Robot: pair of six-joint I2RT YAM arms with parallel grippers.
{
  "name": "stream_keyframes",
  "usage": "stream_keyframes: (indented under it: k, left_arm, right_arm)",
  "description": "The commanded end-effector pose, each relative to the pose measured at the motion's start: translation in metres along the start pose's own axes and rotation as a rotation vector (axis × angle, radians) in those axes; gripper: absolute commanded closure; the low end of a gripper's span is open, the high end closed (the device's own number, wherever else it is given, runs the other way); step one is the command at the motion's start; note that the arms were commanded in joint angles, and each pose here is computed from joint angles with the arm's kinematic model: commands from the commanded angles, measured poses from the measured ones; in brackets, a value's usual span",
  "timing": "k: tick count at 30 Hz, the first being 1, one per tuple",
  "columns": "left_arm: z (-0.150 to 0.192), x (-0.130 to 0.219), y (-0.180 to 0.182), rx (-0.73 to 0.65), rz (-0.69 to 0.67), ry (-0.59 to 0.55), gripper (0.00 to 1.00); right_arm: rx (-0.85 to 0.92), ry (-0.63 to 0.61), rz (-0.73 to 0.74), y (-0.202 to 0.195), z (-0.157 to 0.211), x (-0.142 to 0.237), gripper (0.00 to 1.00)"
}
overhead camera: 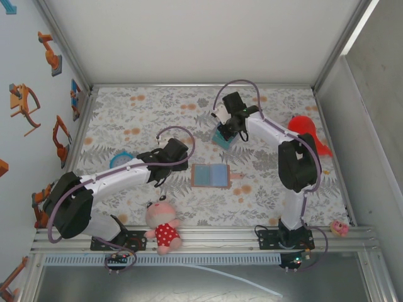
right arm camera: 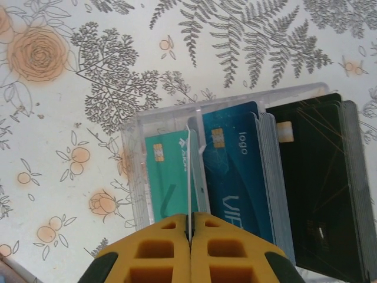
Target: Take the credit cards out of the card holder
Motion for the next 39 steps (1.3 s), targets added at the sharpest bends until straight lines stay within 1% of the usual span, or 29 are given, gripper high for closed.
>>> stream_keyframes:
  k: [1, 12, 14, 16, 21, 25, 29, 31, 33, 39]
  left_arm:
    - [0.0, 0.004, 0.008, -0.006, -0.021, 0.002, 0.03]
    - [-0.004, 0.003, 0.008, -0.003, -0.016, -0.003, 0.03]
    - [-0.004, 0.003, 0.008, -0.001, -0.015, -0.004, 0.03]
    - [-0.004, 0.004, 0.008, -0.001, -0.013, -0.007, 0.03]
    - [-0.005, 0.006, 0.01, 0.007, -0.012, -0.015, 0.03]
    - [-0.006, 0.009, 0.013, 0.017, -0.017, -0.023, 0.03]
    - [-0.007, 0.011, 0.016, 0.032, -0.023, -0.032, 0.03]
    - [-0.008, 0.012, 0.017, 0.042, -0.026, -0.041, 0.03]
    - [-0.009, 0.012, 0.02, 0.048, -0.034, -0.046, 0.03]
    - [-0.012, 0.015, 0.028, 0.095, -0.051, -0.073, 0.03]
  right_arm:
    - [0.011, 0.002, -0.063, 0.008, -0.003, -0.005, 1.0]
    - [0.013, 0.051, -0.079, 0.01, 0.002, -0.014, 1.0]
    - [0.013, 0.048, -0.075, 0.009, 0.001, -0.012, 0.9]
    - [0.013, 0.041, -0.072, 0.009, -0.001, -0.009, 0.85]
    - [0.004, 0.008, -0.049, 0.006, -0.007, 0.007, 0.79]
    - [-0.025, -0.026, -0.032, 0.005, -0.01, 0.021, 0.79]
    - [-0.098, -0.074, -0.026, 0.006, -0.012, 0.043, 0.76]
    - [-0.167, -0.091, -0.004, 0.003, -0.011, 0.053, 0.73]
    - [-0.243, -0.105, 0.011, 0.001, -0.008, 0.063, 0.73]
    - [-0.437, -0.142, -0.038, 0.017, 0.016, 0.082, 0.7]
Point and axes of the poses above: each hand's point on the last joint's axis, 136 mm out from that joint toward the fingers, its own x axis back along the fingers, its own y axis along the line the jaws close on, z = x × y, the point moved 2 cm from there along x, back along the fingers, and after that the axes turned 12 degrees about -x, right-handed, at the moved point
